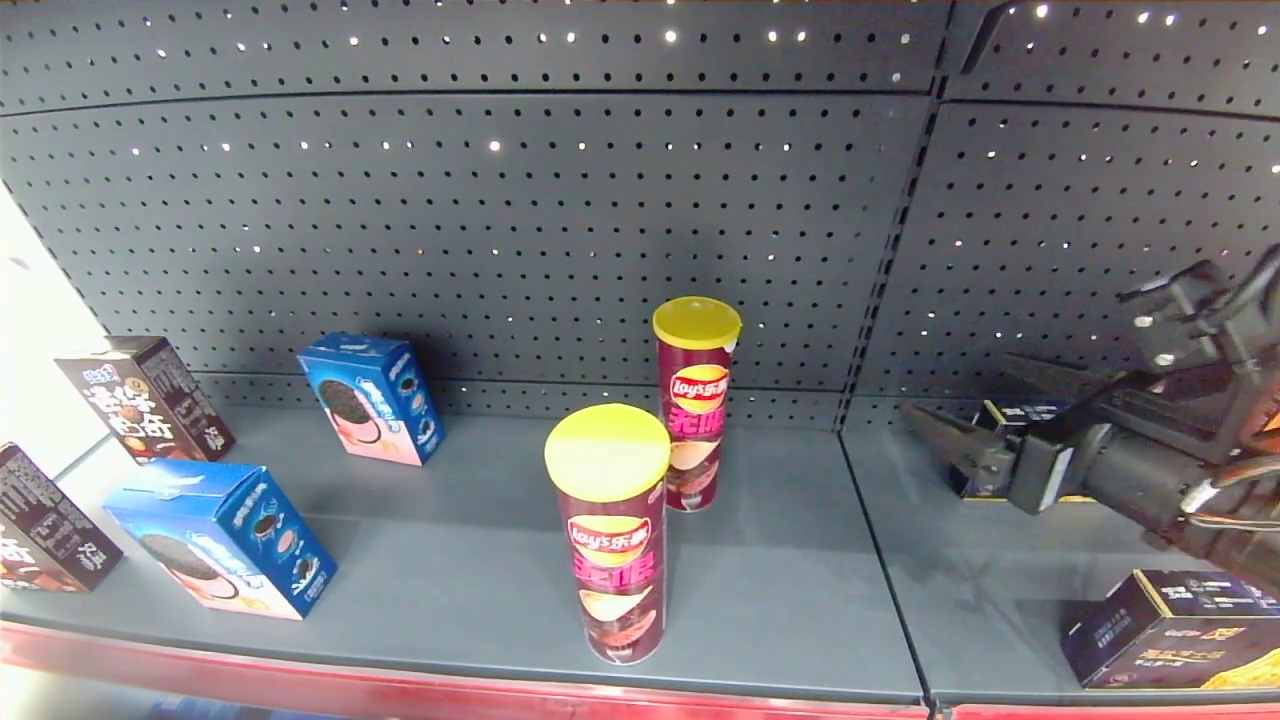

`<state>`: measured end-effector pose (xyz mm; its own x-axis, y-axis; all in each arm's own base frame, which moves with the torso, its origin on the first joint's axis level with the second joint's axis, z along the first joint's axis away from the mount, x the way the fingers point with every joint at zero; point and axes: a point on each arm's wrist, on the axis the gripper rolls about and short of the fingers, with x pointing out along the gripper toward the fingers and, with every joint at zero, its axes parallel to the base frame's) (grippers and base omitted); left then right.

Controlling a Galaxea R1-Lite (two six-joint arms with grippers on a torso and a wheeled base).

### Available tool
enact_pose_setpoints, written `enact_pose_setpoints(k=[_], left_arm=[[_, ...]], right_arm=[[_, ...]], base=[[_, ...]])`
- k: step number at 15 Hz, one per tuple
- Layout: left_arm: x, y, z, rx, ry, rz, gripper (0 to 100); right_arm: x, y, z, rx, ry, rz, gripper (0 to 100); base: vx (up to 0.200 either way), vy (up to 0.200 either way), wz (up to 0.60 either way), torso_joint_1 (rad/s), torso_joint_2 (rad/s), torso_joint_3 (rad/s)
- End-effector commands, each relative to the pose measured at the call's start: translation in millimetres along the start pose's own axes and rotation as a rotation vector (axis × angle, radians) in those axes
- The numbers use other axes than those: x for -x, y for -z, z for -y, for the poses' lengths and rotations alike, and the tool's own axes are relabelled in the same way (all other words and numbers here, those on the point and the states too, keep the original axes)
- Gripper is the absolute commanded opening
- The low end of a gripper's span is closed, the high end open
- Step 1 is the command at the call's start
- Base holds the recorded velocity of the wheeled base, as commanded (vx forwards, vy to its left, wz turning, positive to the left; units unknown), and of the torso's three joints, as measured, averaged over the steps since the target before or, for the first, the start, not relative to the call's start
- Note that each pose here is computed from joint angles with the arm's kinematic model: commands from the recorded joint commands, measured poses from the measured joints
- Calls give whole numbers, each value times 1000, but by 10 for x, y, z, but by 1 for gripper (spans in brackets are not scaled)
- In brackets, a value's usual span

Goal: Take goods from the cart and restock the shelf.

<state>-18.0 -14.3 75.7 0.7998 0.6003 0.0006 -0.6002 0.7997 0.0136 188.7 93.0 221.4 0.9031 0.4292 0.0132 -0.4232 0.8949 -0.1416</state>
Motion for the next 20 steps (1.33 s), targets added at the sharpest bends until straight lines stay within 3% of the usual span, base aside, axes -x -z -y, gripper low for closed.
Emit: enact_pose_setpoints(k=[1, 3, 7, 12, 20], left_arm=[[-1, 1, 0, 0, 0, -2, 100], [-1, -1, 0, 0, 0, -1, 100], [-1, 1, 0, 0, -2, -2, 100], [-1, -1, 0, 0, -2, -1, 100], [-1, 1, 0, 0, 0, -2, 100]], right_arm=[[516, -230, 167, -2, 95, 99, 100], [901, -256, 186, -1, 132, 114, 100], [1504, 115, 194, 36, 272, 133, 100], [1815, 405, 80, 51, 354, 155, 100], [2222, 1092, -191, -4, 399, 56, 100]], base=[[0, 0, 0, 0, 0, 0], [0, 0, 0, 0, 0, 0], [0, 0, 0, 0, 0, 0], [0, 0, 0, 0, 0, 0], [0, 0, 0, 0, 0, 0]])
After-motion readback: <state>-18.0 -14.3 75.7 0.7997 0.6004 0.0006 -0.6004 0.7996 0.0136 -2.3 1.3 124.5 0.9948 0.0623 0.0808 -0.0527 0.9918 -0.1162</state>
